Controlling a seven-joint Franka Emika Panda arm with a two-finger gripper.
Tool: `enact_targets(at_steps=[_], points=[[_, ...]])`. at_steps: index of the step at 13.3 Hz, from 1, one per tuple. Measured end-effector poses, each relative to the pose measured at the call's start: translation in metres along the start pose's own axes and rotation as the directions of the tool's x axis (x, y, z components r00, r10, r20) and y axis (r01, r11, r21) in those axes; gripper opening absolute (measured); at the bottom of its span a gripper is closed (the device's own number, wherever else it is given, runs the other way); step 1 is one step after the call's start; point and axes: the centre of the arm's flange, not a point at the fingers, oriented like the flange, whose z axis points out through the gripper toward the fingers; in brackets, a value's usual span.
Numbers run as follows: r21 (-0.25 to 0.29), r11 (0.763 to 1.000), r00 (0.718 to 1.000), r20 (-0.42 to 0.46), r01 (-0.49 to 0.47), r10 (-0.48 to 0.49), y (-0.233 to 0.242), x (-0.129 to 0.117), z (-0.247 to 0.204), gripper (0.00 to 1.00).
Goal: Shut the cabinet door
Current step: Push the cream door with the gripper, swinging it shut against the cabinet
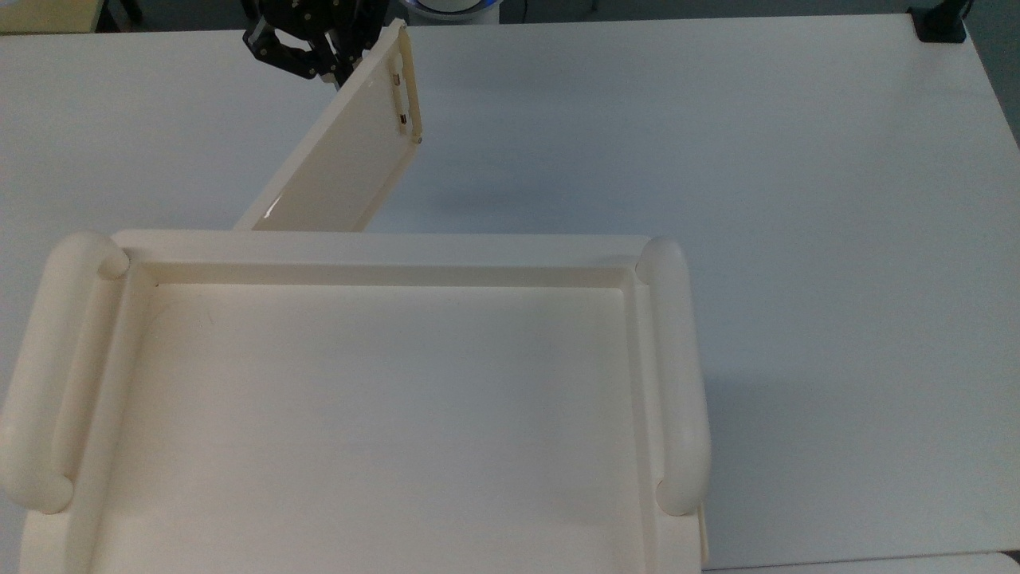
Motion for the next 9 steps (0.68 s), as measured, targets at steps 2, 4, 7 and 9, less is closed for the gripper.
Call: enact_targets(at_steps=[2, 4, 7, 9], points=[[-0.021, 0.999, 0.999, -0.031, 0.043, -0.043, 0.003, 0.005, 0.000, 0.04], [-0.042, 0.998, 0.996, -0.073, 0.056, -0.059, 0.005, 0.014, 0.003, 0.04], [-0.063, 0.996, 0.987, -0.145, 0.064, -0.073, 0.001, 0.036, 0.012, 0.04], [-0.081, 0.996, 0.976, -0.207, 0.047, -0.063, -0.003, 0.053, 0.016, 0.04]])
